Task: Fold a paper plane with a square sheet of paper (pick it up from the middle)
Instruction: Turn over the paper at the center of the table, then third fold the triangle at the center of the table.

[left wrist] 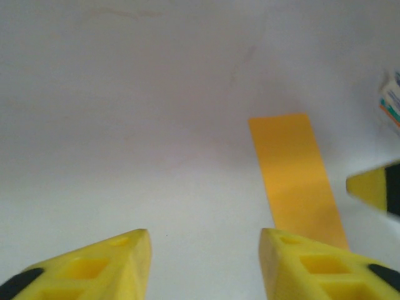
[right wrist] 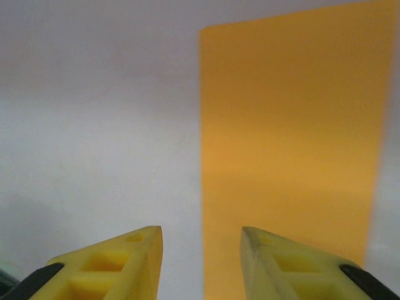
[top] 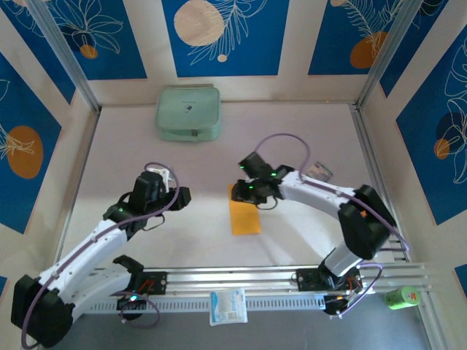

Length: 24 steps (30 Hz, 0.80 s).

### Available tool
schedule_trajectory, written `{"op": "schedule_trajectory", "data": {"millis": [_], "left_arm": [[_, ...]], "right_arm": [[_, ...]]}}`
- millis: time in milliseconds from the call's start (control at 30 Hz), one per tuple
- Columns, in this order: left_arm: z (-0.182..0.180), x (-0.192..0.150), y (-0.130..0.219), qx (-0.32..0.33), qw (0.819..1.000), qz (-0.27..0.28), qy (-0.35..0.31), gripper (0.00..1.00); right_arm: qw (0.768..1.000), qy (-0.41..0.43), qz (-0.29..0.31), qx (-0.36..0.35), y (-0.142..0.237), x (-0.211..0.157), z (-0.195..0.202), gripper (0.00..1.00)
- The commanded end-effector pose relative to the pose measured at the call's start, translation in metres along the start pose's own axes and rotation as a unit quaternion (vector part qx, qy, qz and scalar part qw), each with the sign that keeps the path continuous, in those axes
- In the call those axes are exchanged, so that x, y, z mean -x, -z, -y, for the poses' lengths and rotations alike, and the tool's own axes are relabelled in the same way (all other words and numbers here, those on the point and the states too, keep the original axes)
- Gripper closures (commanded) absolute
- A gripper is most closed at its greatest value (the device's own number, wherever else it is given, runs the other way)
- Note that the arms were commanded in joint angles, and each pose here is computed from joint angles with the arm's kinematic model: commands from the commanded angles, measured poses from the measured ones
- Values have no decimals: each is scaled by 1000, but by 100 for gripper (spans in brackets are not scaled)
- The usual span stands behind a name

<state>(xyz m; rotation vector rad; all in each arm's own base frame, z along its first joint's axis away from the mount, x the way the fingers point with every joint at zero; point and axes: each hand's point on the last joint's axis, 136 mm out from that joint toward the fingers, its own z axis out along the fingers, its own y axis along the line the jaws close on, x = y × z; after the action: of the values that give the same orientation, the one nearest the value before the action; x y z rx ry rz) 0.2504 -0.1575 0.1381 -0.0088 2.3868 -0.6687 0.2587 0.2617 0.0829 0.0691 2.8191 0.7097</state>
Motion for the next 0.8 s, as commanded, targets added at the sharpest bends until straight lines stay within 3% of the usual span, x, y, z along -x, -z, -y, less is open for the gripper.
{"op": "schedule_trajectory", "data": {"millis": [0,233,767], "left_arm": [[25,-9,-12,-71,996,-49,9,56],[41,-11,-34,-110,990,-80,36,62],[61,-30,-62,-121,983,-125,56,58]], "right_arm": [[993,-61,-14,97,4,-4,2,65],[988,-100,-18,113,6,-4,31,75],[985,-103,-27,138,-1,-11,30,75]]}}
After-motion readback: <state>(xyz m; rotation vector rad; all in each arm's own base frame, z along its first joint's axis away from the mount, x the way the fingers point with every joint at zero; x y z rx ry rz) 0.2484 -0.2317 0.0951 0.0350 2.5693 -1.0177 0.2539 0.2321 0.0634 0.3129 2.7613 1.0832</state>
